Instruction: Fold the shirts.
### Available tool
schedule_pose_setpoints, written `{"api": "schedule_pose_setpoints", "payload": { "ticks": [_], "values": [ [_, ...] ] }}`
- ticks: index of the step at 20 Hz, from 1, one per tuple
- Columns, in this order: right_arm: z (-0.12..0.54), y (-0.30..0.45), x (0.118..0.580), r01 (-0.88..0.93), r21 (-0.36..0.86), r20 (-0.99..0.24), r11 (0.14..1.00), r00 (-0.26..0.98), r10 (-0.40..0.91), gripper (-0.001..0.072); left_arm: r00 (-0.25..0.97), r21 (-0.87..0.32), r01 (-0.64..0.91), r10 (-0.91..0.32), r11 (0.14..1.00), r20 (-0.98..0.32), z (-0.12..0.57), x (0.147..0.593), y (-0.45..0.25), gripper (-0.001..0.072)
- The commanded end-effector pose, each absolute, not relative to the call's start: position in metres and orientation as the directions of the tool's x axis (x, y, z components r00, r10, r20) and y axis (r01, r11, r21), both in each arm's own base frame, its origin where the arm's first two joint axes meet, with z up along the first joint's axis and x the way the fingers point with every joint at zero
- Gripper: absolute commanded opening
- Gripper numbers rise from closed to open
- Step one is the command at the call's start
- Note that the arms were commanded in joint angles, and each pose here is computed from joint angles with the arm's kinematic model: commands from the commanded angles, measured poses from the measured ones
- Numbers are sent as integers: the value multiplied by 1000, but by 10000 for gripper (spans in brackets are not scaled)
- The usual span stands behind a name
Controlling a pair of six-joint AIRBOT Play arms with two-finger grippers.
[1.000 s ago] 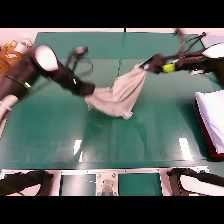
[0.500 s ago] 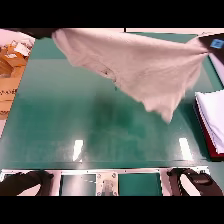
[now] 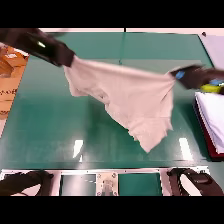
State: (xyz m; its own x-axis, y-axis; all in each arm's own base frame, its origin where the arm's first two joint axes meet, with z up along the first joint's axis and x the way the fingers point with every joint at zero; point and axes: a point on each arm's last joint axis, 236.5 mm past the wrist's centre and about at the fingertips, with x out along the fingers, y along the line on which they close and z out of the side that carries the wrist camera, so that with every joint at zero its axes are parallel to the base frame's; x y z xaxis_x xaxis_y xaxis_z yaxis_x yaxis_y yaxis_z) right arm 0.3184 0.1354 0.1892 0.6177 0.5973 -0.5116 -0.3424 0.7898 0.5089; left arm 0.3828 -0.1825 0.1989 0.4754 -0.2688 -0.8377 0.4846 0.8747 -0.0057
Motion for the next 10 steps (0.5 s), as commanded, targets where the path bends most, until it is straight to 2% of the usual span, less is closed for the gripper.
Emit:
{"api": "schedule_pose_setpoints", "payload": {
  "ticks": [1, 3, 5, 6, 7, 8, 9, 10],
  "values": [
    [56, 137, 326, -165, 578, -652, 799, 495, 574, 9, 243, -108, 486, -253, 867, -936, 79, 394, -208, 20],
    [-7, 131, 332, -47, 580, -726, 813, 424, 542, 9, 116, -153, 472, -233, 868, -966, 10, 400, -219, 20],
    [-45, 125, 346, 27, 569, -766, 822, 381, 517, 9, 63, -179, 450, -230, 875, -971, -39, 410, -228, 20],
    [-53, 123, 354, 36, 563, -775, 826, 370, 512, 42, 58, -184, 437, -231, 881, -971, -52, 415, -231, 21],
    [-53, 122, 363, 22, 558, -776, 829, 368, 512, 192, 58, -176, 420, -220, 890, -974, -58, 419, -229, 24],
    [-47, 119, 372, 12, 558, -773, 830, 372, 514, 357, 61, -175, 399, -217, 900, -974, -54, 422, -225, 209],
    [-35, 112, 381, -2, 555, -766, 832, 387, 513, 454, 51, -181, 370, -215, 911, -975, -44, 424, -217, 605],
    [-21, 103, 386, -17, 552, -764, 834, 391, 514, 454, 22, -187, 350, -207, 918, -978, -30, 422, -207, 720]
  ]
}}
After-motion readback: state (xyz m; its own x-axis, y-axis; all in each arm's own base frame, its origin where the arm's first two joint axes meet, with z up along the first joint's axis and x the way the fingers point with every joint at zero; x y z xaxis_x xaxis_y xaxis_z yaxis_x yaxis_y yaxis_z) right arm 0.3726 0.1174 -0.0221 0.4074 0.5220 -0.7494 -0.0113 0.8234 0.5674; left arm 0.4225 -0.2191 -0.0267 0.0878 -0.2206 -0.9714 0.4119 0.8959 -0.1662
